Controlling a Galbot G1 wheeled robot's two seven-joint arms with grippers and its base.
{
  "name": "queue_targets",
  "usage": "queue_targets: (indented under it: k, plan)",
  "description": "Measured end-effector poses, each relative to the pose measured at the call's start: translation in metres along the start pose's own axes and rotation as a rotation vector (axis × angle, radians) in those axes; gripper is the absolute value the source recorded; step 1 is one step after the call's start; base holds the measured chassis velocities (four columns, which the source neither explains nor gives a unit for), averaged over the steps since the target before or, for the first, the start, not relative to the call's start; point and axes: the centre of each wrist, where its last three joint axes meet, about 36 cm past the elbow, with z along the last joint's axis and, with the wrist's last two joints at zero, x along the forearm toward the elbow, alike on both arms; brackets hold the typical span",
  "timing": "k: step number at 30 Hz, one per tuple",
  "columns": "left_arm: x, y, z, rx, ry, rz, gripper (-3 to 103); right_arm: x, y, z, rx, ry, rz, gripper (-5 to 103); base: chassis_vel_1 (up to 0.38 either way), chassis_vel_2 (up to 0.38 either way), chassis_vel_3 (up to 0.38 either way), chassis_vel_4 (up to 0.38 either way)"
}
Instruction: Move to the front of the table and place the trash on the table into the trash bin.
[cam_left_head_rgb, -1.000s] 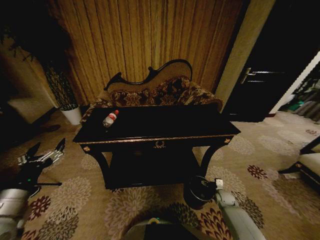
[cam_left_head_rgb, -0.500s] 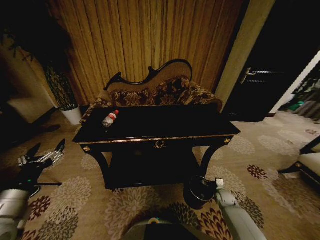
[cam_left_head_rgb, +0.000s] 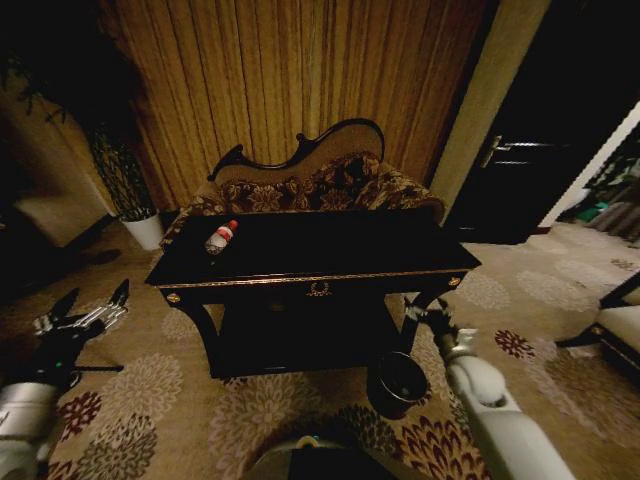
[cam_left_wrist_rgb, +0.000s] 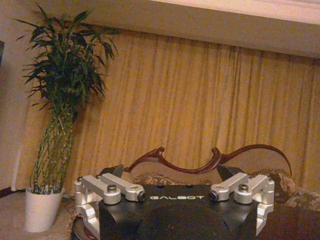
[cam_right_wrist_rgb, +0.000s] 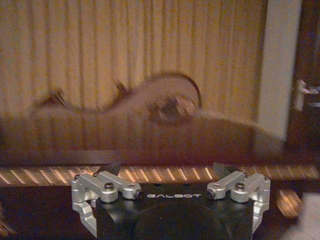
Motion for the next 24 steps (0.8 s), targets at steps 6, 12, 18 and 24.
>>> queue_targets:
  k: [6,12,18,24]
  plan:
    - [0.001,-0.003,-0.006,-0.013,0.001,-0.008,100,0.008,0.016,-0.037,-0.039,-0.052,-0.051,100,0.000,0.000,0.000,0.000]
    - [0.000,-0.004,-0.012,-0.028,0.009,-0.012,100,0.008,0.023,-0.048,-0.031,-0.081,-0.073,100,0.000,0.000,0.000,0.000]
    - [-0.001,-0.003,-0.014,-0.033,0.008,-0.016,100,0.010,0.028,-0.050,-0.030,-0.088,-0.083,100,-0.004,0.009,0.008,-0.006]
    - [0.000,-0.003,-0.014,-0.032,0.008,-0.017,100,0.013,0.033,-0.050,-0.033,-0.089,-0.095,100,-0.101,0.092,0.098,-0.094]
